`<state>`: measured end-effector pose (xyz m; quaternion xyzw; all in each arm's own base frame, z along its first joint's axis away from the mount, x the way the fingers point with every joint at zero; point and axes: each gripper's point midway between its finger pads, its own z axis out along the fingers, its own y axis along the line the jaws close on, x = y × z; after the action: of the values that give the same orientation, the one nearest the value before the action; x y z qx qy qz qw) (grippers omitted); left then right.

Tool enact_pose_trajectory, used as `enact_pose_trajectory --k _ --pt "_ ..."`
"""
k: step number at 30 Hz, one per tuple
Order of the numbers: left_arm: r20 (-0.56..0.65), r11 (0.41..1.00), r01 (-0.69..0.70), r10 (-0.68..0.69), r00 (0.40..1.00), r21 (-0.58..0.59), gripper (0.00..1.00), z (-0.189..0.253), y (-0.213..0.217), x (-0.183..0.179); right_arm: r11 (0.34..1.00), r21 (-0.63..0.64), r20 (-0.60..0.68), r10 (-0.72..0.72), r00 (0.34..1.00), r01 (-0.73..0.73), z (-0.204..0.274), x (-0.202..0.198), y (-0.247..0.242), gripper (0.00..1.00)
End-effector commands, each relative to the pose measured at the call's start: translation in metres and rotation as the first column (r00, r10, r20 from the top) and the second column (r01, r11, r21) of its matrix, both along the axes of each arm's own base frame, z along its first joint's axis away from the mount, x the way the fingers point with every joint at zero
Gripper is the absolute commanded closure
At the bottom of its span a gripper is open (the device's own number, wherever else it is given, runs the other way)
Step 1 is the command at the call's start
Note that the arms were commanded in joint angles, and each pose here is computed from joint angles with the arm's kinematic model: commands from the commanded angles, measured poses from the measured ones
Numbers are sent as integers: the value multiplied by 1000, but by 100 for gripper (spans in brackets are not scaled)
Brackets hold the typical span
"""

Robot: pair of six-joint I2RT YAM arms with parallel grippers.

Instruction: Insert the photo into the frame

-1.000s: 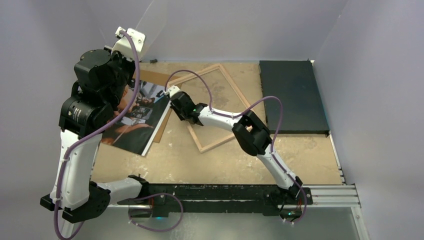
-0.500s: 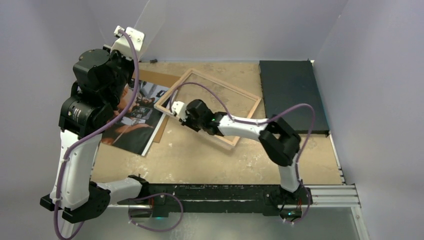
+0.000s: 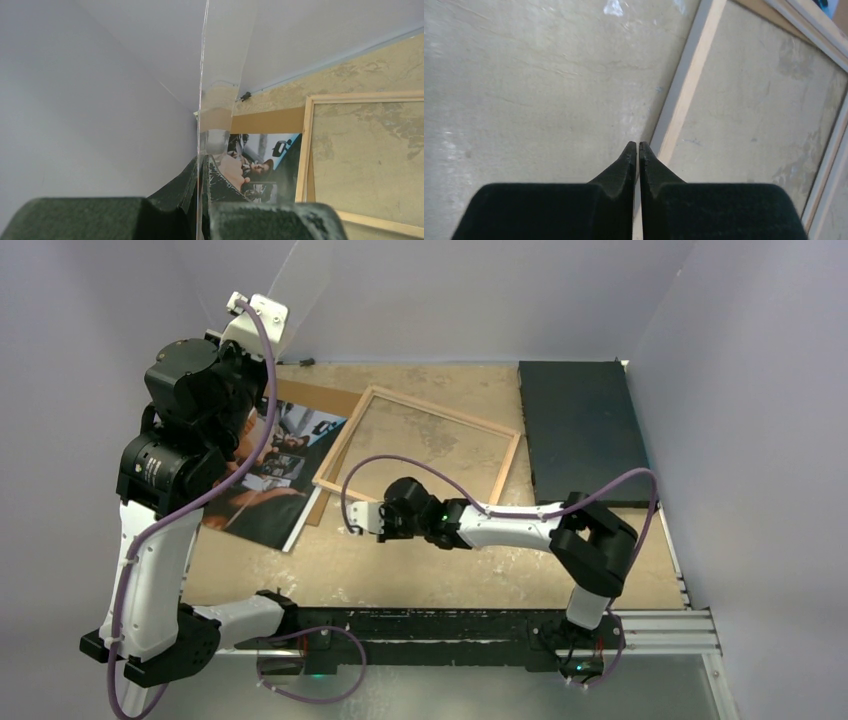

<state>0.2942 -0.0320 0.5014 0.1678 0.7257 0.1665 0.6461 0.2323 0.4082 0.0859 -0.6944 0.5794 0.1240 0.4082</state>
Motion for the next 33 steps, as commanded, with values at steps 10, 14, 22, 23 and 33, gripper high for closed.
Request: enact_pose_trajectory --k 10,14,22,23,33 --pt "109 998 22 -16 994 -54 100 29 -1 -6 397 148 -842 -429 326 906 108 25 47 1" --pt "119 998 22 -16 993 -52 100 32 1 -10 390 -89 -978 -208 -6 917 95 34 51 1" --pt "124 998 27 -20 992 -54 100 32 2 -14 -35 -385 -868 -327 -374 922 54 57 12 1" --pt "123 998 28 -21 992 -55 100 31 2 -13 -56 -443 -839 -326 -436 895 45 51 12 3" --pt "125 997 42 -35 992 -58 100 32 0 -15 -213 -665 -623 -370 -689 716 -41 32 12 9"
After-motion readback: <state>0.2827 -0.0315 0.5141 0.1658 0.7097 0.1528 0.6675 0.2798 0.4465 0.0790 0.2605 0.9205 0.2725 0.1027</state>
